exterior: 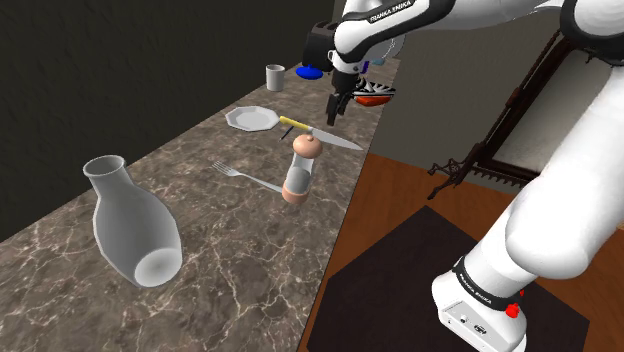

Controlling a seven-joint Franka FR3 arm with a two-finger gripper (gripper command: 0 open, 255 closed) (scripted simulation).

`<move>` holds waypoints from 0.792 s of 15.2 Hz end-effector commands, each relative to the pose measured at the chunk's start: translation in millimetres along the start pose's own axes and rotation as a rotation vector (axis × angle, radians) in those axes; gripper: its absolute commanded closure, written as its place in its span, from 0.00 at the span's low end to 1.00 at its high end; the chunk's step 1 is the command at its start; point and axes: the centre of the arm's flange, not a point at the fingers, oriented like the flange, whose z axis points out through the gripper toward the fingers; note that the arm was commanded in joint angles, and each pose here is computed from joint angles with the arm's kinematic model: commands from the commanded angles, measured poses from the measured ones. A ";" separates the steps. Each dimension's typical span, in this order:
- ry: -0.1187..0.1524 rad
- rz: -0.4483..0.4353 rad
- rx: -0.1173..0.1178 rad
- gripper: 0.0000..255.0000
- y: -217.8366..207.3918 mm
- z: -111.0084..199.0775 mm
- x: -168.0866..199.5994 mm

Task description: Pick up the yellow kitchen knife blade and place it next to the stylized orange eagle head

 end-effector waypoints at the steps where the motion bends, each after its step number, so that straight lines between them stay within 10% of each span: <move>1: -0.004 -0.037 -0.001 0.00 4.8 15.9 20.5; 12: -0.012 -0.100 -0.001 0.00 10.9 85.0 55.0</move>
